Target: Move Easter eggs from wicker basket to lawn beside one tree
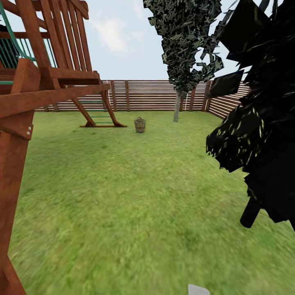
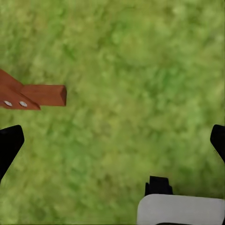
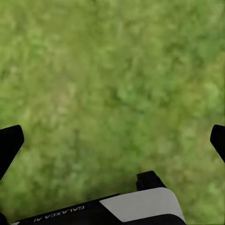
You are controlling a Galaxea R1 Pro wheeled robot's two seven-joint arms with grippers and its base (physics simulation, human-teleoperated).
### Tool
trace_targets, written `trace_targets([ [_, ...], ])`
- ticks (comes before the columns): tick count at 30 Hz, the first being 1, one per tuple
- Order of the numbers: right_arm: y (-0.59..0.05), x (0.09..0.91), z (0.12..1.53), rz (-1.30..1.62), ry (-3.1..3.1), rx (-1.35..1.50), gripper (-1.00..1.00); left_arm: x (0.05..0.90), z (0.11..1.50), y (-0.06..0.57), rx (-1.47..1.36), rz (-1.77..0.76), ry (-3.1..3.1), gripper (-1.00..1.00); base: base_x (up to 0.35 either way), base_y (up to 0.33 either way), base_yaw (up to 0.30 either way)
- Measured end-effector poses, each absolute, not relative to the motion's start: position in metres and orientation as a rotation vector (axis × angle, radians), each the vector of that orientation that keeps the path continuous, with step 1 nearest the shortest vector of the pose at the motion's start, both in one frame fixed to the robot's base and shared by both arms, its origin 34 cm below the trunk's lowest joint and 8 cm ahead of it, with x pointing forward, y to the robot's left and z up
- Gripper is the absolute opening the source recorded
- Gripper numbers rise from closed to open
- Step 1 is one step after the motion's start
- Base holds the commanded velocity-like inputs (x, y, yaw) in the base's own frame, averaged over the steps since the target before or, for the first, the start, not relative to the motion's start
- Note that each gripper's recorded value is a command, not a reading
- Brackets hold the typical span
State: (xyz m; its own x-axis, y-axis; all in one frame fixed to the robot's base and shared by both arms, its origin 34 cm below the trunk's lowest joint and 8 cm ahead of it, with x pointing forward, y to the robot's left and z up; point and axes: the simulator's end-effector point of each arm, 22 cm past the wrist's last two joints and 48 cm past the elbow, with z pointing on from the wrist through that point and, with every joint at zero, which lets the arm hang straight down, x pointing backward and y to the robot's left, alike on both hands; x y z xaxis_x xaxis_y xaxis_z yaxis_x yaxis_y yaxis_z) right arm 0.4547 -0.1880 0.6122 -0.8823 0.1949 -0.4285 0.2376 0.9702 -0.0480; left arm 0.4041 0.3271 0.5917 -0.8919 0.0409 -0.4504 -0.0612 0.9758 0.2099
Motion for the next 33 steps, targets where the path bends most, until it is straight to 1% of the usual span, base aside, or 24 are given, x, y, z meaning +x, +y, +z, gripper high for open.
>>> trace_targets([
  [23,-0.1873,0.4543,0.6120,-0.135,2.689,0.306,1.00,0.4040,0.5917,0.3271,-0.014,0.302,2.656,1.00,0.294,0.098,0.000],
  [33,-0.1873,0.4550,0.6124,-0.135,2.686,0.303,1.00,0.4037,0.5916,0.3272,-0.014,0.302,2.656,1.00,0.293,0.051,0.000],
])
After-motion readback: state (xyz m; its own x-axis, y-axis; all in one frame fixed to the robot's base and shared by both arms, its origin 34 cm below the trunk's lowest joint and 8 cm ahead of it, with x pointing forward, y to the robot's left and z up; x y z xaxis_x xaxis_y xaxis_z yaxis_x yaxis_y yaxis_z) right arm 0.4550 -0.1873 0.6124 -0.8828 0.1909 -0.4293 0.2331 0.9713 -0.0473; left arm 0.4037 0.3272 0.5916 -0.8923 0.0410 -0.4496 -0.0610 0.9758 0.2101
